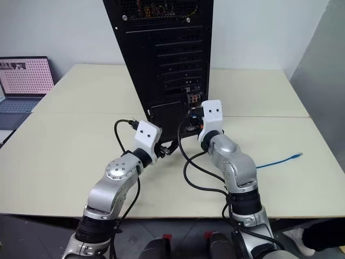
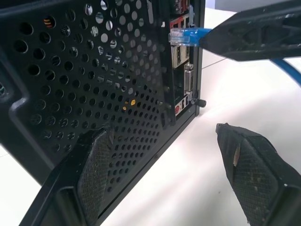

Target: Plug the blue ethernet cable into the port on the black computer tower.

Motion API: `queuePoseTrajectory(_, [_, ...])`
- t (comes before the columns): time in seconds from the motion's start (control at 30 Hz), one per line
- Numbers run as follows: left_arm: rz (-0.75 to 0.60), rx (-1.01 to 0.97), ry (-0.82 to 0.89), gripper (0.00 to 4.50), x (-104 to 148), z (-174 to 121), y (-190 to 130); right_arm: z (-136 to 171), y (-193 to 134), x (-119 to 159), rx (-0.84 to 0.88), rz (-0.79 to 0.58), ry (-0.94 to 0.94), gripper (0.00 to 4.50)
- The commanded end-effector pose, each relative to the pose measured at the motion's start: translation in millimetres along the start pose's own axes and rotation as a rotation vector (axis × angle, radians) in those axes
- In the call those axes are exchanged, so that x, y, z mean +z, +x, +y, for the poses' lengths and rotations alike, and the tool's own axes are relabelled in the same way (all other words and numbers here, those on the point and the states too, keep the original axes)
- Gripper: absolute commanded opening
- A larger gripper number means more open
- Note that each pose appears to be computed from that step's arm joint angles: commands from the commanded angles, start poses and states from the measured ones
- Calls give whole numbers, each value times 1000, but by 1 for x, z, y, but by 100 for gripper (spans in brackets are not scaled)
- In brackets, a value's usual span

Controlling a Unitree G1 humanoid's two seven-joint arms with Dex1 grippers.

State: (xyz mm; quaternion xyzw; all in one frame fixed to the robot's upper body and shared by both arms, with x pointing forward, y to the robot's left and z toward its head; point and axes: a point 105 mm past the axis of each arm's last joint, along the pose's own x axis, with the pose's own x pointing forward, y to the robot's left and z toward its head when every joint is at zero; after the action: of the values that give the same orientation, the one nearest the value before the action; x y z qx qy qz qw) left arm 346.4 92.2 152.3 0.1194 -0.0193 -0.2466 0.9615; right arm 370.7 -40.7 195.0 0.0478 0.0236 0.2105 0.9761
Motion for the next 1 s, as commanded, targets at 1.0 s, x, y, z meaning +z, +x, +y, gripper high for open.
queuePoseTrajectory(1.0, [-99, -22, -16, 369, 25, -6, -2, 5, 5, 15, 23, -45, -33, 0])
